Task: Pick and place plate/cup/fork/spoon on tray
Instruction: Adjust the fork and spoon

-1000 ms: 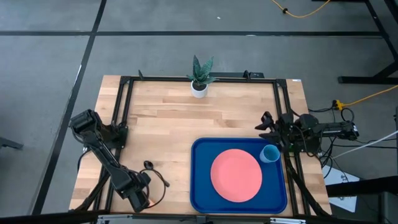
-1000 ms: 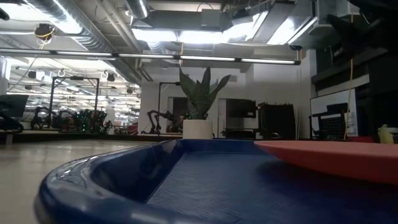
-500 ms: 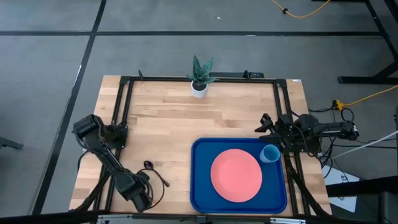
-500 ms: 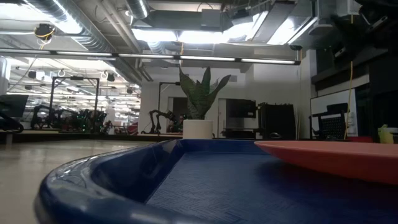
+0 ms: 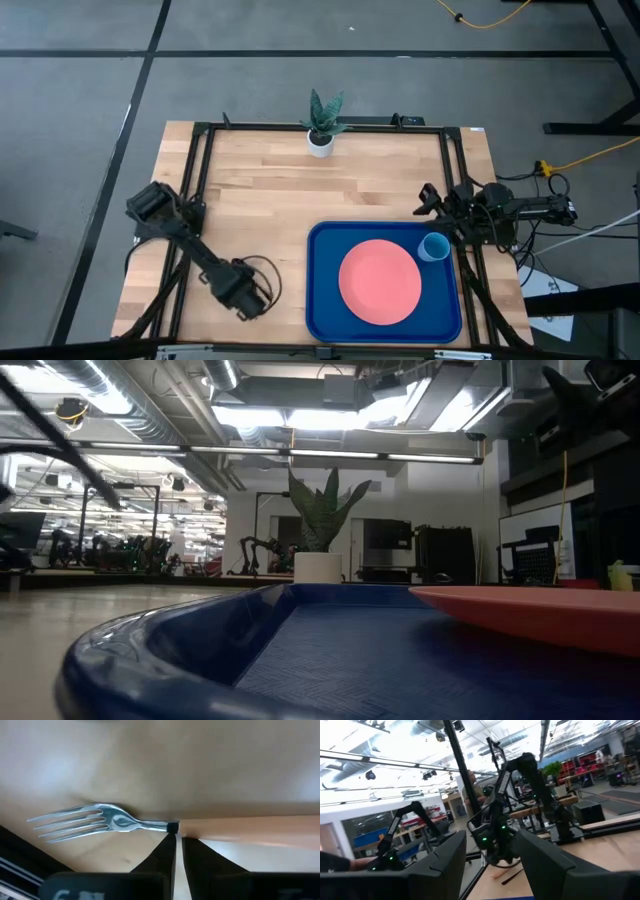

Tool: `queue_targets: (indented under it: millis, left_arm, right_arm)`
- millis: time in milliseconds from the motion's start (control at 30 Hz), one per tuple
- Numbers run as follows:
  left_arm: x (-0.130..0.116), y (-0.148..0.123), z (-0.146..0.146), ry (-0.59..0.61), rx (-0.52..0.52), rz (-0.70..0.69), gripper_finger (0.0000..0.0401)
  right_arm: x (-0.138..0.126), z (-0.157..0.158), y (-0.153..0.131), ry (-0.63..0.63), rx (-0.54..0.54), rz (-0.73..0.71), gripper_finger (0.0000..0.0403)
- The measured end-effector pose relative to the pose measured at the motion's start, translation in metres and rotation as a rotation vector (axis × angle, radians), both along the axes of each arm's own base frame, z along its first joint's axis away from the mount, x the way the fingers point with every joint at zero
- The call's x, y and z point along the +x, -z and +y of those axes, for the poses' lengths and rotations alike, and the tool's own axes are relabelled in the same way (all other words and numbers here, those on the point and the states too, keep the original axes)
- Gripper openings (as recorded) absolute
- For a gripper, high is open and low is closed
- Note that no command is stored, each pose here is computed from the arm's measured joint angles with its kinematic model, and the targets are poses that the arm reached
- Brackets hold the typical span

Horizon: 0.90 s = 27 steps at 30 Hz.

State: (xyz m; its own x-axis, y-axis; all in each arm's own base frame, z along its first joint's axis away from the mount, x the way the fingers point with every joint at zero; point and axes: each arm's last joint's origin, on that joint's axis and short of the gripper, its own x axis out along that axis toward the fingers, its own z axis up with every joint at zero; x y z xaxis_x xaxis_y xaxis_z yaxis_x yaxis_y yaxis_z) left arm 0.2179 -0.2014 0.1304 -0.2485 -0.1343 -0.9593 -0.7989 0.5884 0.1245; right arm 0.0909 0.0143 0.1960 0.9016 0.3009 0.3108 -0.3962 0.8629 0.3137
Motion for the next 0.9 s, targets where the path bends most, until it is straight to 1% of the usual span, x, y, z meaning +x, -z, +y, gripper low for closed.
queue_targets:
  millis: [233,500,733,900]
  left_arm:
    - [0.019,0.000,0.032,0.045,0.041,-0.013,0.0027]
    - [0.038,0.000,0.066,0.109,0.038,-0.039,0.0027]
    - [0.049,0.001,0.088,0.143,0.039,-0.062,0.0027]
    - [0.054,0.001,0.098,0.149,0.035,-0.075,0.0027]
  right_arm:
    - [0.000,0.001,0.001,-0.016,-0.007,0.005,0.0182]
    - [0.000,0.001,0.002,-0.016,-0.007,0.016,0.0182]
    - [0.000,0.001,0.002,-0.015,-0.008,0.016,0.0182]
    - [0.000,0.001,0.002,-0.015,-0.010,0.016,0.0182]
